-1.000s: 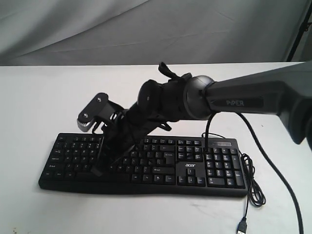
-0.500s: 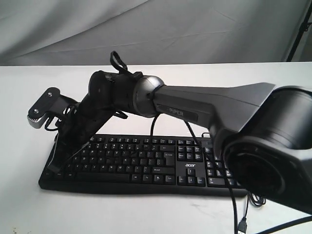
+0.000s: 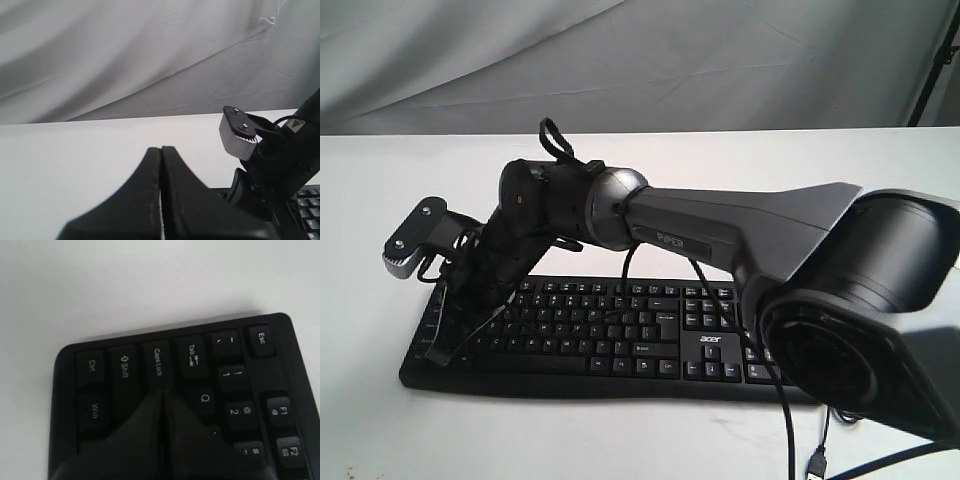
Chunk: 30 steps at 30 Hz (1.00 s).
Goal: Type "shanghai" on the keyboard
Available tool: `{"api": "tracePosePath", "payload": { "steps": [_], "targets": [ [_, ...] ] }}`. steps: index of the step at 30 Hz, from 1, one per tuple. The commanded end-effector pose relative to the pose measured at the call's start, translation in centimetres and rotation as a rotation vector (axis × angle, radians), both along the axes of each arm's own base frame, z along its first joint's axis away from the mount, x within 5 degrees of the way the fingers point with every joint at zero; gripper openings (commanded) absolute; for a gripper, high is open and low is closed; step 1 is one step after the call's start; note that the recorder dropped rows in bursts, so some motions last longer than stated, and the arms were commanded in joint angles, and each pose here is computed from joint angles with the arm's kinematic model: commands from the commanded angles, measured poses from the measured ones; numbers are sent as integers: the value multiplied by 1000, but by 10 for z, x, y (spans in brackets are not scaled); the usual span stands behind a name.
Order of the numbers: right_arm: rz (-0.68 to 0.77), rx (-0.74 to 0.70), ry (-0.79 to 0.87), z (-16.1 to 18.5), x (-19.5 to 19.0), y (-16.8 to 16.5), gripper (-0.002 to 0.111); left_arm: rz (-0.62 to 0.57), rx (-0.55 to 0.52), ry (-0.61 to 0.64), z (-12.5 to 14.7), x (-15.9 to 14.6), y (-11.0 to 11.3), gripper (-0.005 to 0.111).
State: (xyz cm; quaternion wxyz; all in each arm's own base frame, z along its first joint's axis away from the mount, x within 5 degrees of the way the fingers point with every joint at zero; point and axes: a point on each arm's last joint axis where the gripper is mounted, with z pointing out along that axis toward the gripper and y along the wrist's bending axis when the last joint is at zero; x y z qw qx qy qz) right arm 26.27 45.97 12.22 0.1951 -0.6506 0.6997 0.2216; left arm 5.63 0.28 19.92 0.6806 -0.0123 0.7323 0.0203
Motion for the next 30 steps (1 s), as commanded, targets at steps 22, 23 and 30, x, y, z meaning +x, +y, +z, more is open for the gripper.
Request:
{"api": "tracePosePath", "payload": {
  "steps": [22, 23, 30],
  "targets": [
    [23, -22, -67, 24, 0, -4, 0, -6, -2, -7, 0, 0, 0, 0],
    [19, -29, -75, 31, 1, -6, 0, -6, -2, -7, 0, 0, 0, 0],
    [-52, -95, -47, 44, 1, -41, 0, -6, -2, -7, 0, 0, 0, 0]
  ]
}}
